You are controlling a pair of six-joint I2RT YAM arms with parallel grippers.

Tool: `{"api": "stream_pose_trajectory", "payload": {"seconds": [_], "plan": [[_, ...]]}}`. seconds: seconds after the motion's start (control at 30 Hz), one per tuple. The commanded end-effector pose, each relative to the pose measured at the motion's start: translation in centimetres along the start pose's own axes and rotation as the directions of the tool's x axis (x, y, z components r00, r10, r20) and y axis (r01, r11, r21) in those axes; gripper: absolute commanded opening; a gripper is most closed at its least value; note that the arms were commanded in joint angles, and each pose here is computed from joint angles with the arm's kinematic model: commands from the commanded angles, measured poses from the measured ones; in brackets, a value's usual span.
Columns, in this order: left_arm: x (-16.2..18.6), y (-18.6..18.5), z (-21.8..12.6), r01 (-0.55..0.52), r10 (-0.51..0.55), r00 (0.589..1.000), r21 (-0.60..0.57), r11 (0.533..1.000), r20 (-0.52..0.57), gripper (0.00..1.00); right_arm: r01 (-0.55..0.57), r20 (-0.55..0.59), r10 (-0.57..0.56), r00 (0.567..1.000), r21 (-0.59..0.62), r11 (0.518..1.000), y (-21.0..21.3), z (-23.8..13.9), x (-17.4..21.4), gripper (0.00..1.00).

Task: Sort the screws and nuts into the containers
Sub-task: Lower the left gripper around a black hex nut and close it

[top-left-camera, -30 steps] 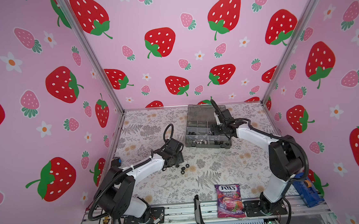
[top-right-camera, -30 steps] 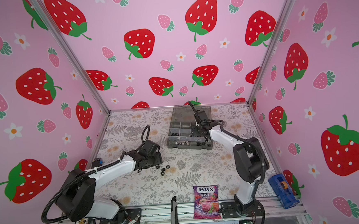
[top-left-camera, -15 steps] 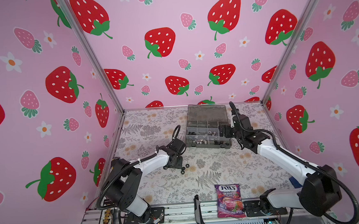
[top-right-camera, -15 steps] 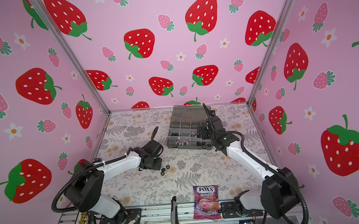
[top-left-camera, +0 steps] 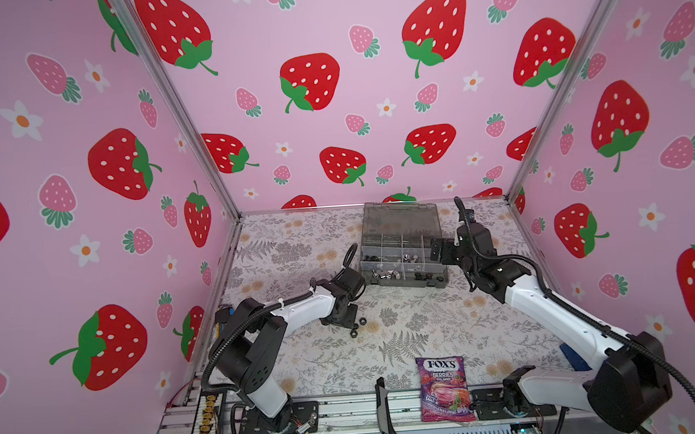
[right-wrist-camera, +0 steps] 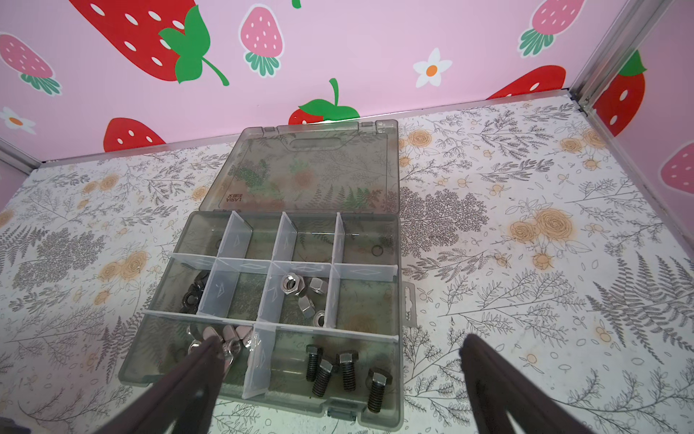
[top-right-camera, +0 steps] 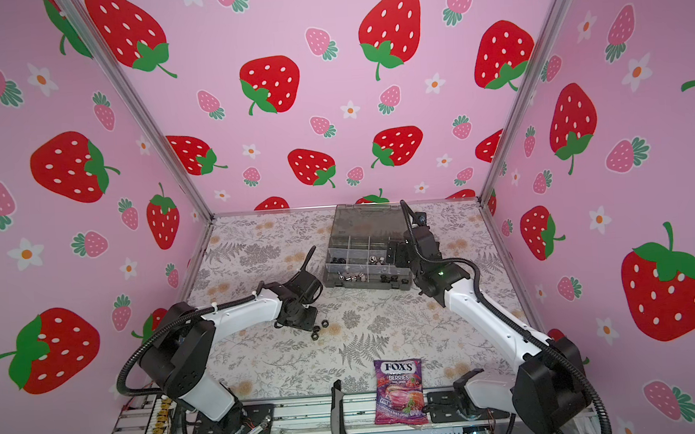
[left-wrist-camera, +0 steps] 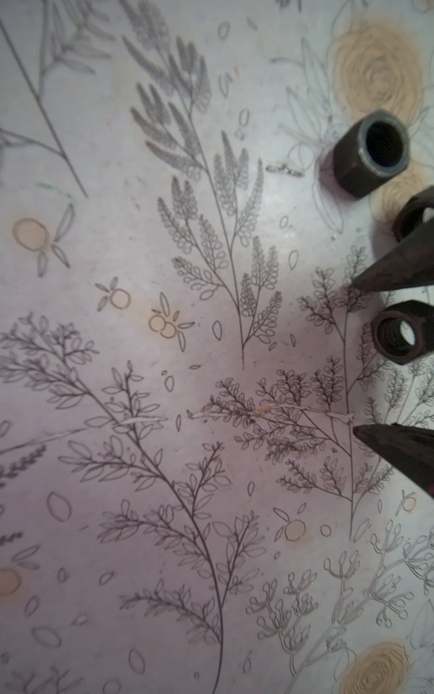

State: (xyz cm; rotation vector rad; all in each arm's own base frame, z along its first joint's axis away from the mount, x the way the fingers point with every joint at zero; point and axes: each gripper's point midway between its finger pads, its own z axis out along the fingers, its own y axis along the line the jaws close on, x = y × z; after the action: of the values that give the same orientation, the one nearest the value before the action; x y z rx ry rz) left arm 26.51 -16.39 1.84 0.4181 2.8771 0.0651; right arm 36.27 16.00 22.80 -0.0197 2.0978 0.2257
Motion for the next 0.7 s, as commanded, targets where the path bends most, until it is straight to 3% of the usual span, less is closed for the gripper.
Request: {"api": "stream_pose_trajectory", "payload": {"seconds": [0.0,0.27,0.67], "plan": [[0.5,0.1,-0.7,0.008,-0.008,1.000,-0.004,1.000,-0.008,0.59,-0.022,0.005,0.022,1.000,0.026,0.999,-0.6,0.2,0.2,1.00],[1.2,2.2,-0.9,0.063,-0.064,0.998,-0.114,0.992,-0.006,0.59,-0.017,-0.012,0.017,1.000,0.014,1.000,-0.3,0.7,0.7,1.00],[0.7,0.0,0.0,0.081,-0.081,0.997,-0.008,0.997,-0.010,0.51,-0.020,-0.015,0.020,1.000,0.008,1.000,-0.2,0.9,0.9,1.00]]}}
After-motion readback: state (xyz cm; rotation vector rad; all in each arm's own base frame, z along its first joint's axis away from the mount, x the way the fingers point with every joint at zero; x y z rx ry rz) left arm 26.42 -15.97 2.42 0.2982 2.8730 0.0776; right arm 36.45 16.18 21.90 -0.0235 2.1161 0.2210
